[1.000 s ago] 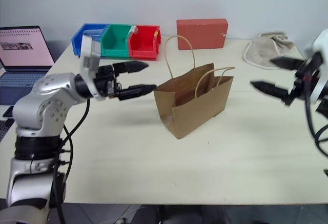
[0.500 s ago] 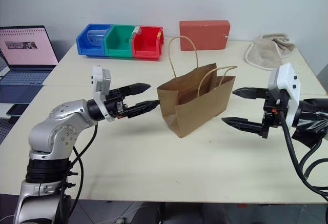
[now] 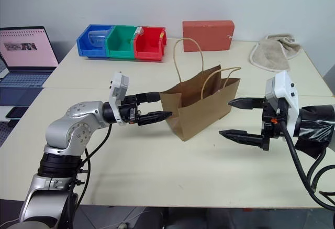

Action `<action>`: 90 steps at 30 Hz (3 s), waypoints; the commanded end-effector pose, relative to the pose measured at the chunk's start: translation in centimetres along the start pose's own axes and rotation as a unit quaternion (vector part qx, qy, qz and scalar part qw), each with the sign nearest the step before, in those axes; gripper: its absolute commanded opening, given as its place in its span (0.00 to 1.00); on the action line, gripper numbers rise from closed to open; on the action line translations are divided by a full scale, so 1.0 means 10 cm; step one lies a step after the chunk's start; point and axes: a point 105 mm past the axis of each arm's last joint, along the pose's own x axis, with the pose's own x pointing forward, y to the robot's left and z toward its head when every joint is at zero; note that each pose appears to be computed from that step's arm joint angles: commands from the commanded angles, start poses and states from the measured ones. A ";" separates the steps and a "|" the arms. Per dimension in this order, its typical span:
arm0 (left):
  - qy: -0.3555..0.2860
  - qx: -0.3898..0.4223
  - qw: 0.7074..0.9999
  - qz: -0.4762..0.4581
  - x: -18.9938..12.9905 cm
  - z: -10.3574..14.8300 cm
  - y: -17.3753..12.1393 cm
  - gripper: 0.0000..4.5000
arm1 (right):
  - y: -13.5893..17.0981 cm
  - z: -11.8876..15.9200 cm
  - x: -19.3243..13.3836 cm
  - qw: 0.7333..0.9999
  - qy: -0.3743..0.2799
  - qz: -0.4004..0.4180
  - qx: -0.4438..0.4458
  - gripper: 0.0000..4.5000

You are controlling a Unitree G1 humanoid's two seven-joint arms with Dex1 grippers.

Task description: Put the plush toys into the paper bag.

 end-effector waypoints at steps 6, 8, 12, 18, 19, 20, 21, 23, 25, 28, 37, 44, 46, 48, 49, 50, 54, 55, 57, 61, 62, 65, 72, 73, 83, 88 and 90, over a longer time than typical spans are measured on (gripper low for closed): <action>0.005 0.053 0.999 -0.006 0.07 0.06 -0.12 0.99 | 0.08 0.05 -0.03 1.000 -0.001 0.006 -0.017 1.00; 0.008 0.054 0.998 -0.003 0.08 0.05 -0.14 0.99 | 0.08 0.04 -0.03 1.000 0.001 0.006 -0.016 1.00; 0.008 0.061 0.998 0.013 0.14 0.01 -0.17 0.99 | 0.07 0.03 -0.02 1.000 0.003 0.007 -0.016 1.00; -0.015 0.062 0.997 0.050 0.29 -0.05 -0.15 0.99 | 0.08 0.03 -0.01 1.000 0.004 0.010 -0.017 1.00; -0.019 0.065 0.996 0.057 0.32 -0.05 -0.14 0.99 | 0.07 0.03 -0.01 1.000 0.004 0.009 -0.018 1.00; -0.029 0.062 0.995 0.072 0.35 -0.04 -0.10 0.99 | 0.07 0.02 0.00 1.000 0.005 0.008 -0.019 1.00; -0.035 0.063 0.994 0.085 0.39 -0.05 -0.07 0.99 | 0.07 0.02 0.00 1.000 0.004 0.007 -0.020 1.00; -0.039 0.070 0.992 0.097 0.44 -0.07 -0.04 0.99 | 0.07 0.01 0.01 1.000 0.003 0.006 -0.021 1.00; -0.038 0.072 0.992 0.094 0.49 -0.11 -0.05 0.99 | 0.07 0.01 0.02 1.000 0.005 0.007 -0.023 1.00; -0.038 0.067 0.993 0.090 0.53 -0.17 -0.06 0.99 | 0.07 0.00 0.02 1.000 0.005 0.007 -0.024 1.00; -0.041 0.066 0.993 0.084 0.54 -0.21 -0.05 0.74 | 0.07 0.00 0.03 1.000 0.004 0.004 -0.027 1.00; -0.040 0.064 0.994 0.079 0.54 -0.23 -0.04 0.26 | 0.06 -0.01 0.04 1.000 0.006 0.000 -0.029 1.00; -0.040 0.065 0.994 0.078 0.55 -0.23 -0.04 0.13 | 0.06 -0.02 0.04 1.000 0.006 -0.002 -0.030 1.00; -0.039 0.065 0.994 0.077 0.55 -0.24 -0.04 0.00 | 0.05 -0.04 0.04 0.999 0.009 -0.006 -0.033 1.00; -0.037 0.066 0.994 0.077 0.54 -0.24 -0.03 0.00 | 0.05 -0.04 0.04 0.999 0.010 -0.009 -0.034 1.00; -0.035 0.067 0.994 0.076 0.54 -0.24 -0.03 0.00 | 0.04 -0.05 0.04 0.999 0.011 -0.010 -0.035 1.00; -0.033 0.071 0.994 0.073 0.49 -0.23 0.00 0.00 | -0.03 -0.08 0.04 0.997 0.009 -0.047 -0.064 1.00; -0.032 0.073 0.994 0.071 0.48 -0.23 0.00 0.00 | -0.05 -0.08 0.05 0.996 0.005 -0.057 -0.071 1.00; -0.032 0.079 0.994 0.061 0.45 -0.20 0.01 0.00 | -0.08 -0.08 0.04 0.992 0.000 -0.080 -0.099 1.00; -0.030 0.071 0.997 -0.006 0.42 -0.10 -0.05 0.00 | -0.01 -0.11 -0.02 0.993 0.002 -0.075 -0.092 1.00; -0.027 0.076 0.996 -0.028 0.42 -0.07 -0.04 0.00 | 0.00 -0.09 -0.07 0.992 0.003 -0.083 -0.097 1.00; -0.024 0.069 0.995 -0.071 0.42 0.02 0.01 0.00 | 0.03 -0.09 -0.21 0.991 0.015 -0.099 -0.089 1.00; 0.022 0.089 0.987 -0.132 0.53 -0.10 0.09 0.00 | 0.10 -0.14 -0.45 0.989 0.049 -0.129 -0.052 1.00; 0.023 0.088 0.986 -0.138 0.55 -0.12 0.09 0.00 | 0.10 -0.14 -0.46 0.988 0.049 -0.134 -0.051 1.00; 0.062 0.091 0.981 -0.162 0.62 -0.30 0.09 0.00 | 0.12 -0.23 -0.48 0.987 0.054 -0.146 -0.030 1.00; 0.063 0.122 0.980 -0.142 0.60 -0.23 0.19 0.23 | 0.11 -0.23 -0.45 0.988 0.052 -0.142 -0.029 1.00; 0.059 0.121 0.981 -0.143 0.59 -0.19 0.19 0.35 | 0.11 -0.23 -0.44 0.988 0.051 -0.141 -0.028 1.00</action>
